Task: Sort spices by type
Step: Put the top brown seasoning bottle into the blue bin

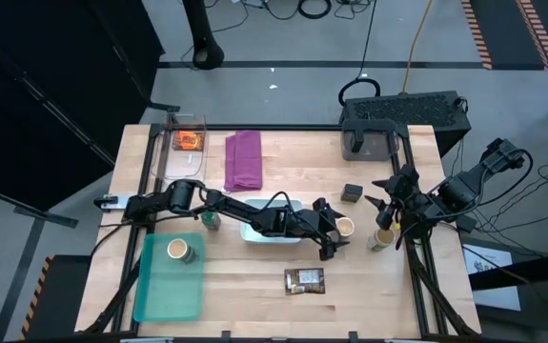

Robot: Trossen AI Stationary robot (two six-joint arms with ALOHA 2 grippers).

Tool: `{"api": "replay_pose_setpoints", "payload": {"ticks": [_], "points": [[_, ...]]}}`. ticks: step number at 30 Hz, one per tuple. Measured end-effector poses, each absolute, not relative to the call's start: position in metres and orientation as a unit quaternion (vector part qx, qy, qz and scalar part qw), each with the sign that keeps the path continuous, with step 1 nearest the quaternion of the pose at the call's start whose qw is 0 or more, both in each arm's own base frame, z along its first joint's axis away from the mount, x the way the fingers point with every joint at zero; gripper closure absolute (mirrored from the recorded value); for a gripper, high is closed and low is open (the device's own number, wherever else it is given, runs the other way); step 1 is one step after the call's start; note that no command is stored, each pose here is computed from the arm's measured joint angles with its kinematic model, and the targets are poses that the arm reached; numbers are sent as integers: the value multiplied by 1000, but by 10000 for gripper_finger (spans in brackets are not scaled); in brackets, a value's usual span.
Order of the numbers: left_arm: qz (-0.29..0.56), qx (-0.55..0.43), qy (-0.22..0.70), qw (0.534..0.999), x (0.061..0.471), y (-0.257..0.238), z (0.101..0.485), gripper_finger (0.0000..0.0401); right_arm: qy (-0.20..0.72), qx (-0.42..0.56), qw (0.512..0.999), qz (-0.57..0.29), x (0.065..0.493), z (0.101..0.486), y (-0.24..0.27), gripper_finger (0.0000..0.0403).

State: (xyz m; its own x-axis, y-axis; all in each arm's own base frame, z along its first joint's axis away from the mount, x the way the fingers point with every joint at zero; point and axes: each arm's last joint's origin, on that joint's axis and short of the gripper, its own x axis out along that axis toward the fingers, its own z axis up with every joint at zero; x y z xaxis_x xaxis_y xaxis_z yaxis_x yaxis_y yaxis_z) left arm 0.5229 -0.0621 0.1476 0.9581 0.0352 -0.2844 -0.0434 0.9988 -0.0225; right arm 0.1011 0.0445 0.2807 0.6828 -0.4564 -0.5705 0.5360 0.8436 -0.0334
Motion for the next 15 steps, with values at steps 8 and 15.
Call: {"api": "replay_pose_setpoints", "payload": {"ticks": [8, 15], "points": [[25, -15, 138, 990, 523, -60, 148, 3, 288, 61, 916, -274, 101, 281, 44, 193], [29, -16, 130, 991, 524, -59, 150, 3, 288, 57, 916, -273, 101, 281, 44, 193]]}}
